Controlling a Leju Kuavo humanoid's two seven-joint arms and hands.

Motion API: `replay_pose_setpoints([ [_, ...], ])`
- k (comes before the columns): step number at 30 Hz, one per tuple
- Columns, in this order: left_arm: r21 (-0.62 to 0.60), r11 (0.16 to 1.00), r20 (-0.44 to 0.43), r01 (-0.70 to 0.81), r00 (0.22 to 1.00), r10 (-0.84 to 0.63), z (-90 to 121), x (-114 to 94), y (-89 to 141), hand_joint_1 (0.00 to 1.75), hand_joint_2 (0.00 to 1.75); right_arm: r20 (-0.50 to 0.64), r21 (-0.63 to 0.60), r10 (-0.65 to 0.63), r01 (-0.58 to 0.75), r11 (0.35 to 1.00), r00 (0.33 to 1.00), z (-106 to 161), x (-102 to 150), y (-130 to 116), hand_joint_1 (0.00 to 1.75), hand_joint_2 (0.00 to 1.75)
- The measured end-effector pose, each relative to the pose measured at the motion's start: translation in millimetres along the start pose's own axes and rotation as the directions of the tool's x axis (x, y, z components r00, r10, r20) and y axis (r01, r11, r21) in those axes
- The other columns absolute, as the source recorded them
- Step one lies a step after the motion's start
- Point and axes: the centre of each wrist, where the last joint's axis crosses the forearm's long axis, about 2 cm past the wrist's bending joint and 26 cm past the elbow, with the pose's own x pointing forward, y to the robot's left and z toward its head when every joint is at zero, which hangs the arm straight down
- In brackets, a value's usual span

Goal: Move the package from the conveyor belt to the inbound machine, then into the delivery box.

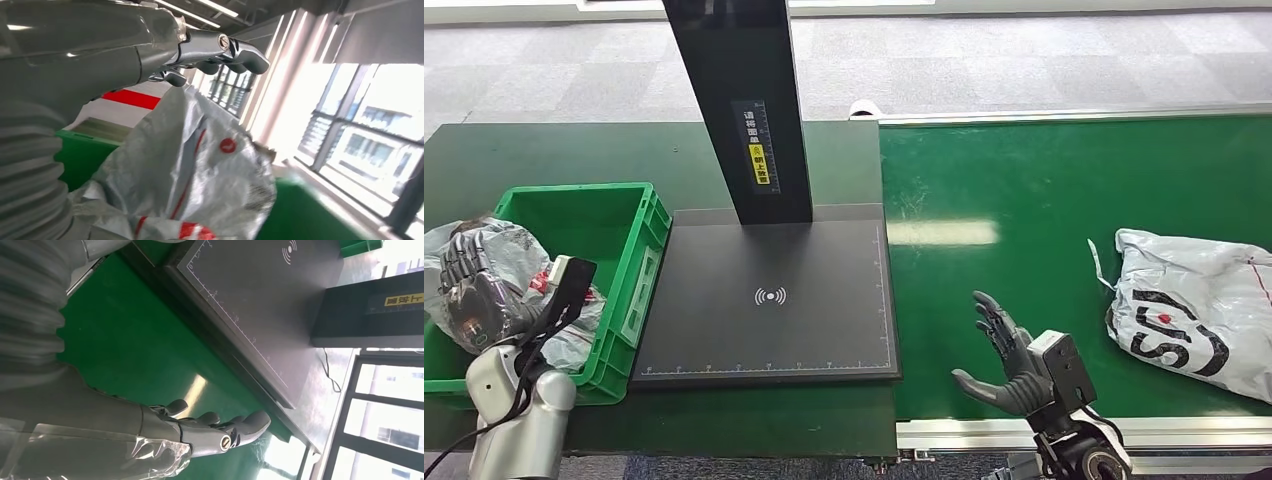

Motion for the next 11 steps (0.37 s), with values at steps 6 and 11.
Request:
replay_pose_setpoints([
  [6,0.044,0.972,0.165,-0.230,0.961,0.220,3.0,23.3,9.3,0.00,1.75,0.056,-0.008,-0.068,0.069,0.998,0.996,1.2,2.6,1.3,0.00,1.75],
  [11,-0.154,0.794,0.270,-0.588,0.748,0.606,13.8,53.9,13.4,0.00,1.75,0.078,0.020,-0.146,0.145,0.989,0.986,-2.1,4.4,1.4,0.00,1.75],
])
